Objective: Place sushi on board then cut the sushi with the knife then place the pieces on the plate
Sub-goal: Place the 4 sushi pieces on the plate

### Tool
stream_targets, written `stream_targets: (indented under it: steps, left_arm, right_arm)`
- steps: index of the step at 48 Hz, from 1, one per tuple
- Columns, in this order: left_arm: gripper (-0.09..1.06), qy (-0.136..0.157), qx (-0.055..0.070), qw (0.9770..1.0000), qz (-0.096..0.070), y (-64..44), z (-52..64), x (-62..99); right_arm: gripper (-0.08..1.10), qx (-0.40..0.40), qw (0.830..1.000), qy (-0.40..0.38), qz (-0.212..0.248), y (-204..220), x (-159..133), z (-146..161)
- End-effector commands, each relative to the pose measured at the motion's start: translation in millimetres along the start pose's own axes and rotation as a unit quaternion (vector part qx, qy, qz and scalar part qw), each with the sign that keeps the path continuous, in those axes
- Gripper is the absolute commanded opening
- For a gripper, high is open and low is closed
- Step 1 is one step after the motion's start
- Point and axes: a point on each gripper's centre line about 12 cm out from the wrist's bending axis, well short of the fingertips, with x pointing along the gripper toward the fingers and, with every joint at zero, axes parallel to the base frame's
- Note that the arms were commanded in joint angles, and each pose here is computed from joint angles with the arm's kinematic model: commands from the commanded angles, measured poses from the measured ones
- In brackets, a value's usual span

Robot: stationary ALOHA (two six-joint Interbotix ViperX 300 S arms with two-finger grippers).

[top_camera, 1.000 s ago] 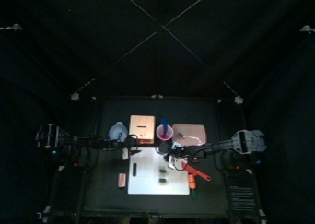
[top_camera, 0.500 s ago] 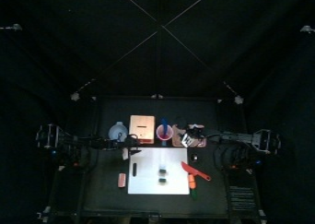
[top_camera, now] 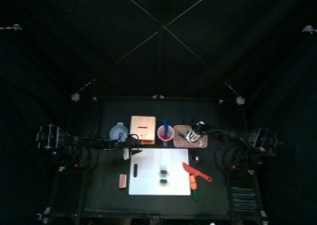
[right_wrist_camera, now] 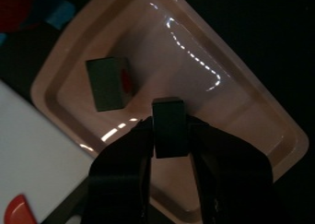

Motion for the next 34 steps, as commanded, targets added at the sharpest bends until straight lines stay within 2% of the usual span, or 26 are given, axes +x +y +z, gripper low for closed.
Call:
stream_targets:
  steps: [1, 9, 14, 23, 34]
  left_arm:
    - [0.85, -0.008, 0.000, 1.0000, 0.002, 1.9, 5.6, 0.9]
    - [0.85, -0.008, -0.001, 1.0000, 0.003, 2.4, 5.0, 0.8]
    - [0.85, -0.008, -0.001, 1.0000, 0.003, 1.9, 5.0, 0.8]
    - [0.85, -0.009, 0.000, 1.0000, 0.003, 1.9, 6.3, 1.1]
    - [0.85, -0.011, -0.001, 0.9999, 0.003, 2.0, 7.5, 1.4]
  right_arm:
    - [0.63, 0.001, 1.000, -0.005, 0.000, -0.6, 1.2, 4.9]
    - [0.81, 0.002, 1.000, -0.006, 0.000, 0.0, 2.6, 8.9]
    - [0.88, 0.002, 1.000, -0.010, 0.002, 1.4, -1.8, 10.7]
    - [0.89, -0.005, 1.000, -0.025, 0.010, 9.6, -25.4, 17.6]
    - [0.89, -0.068, 0.994, -0.061, 0.067, 65.1, -60.8, 23.1]
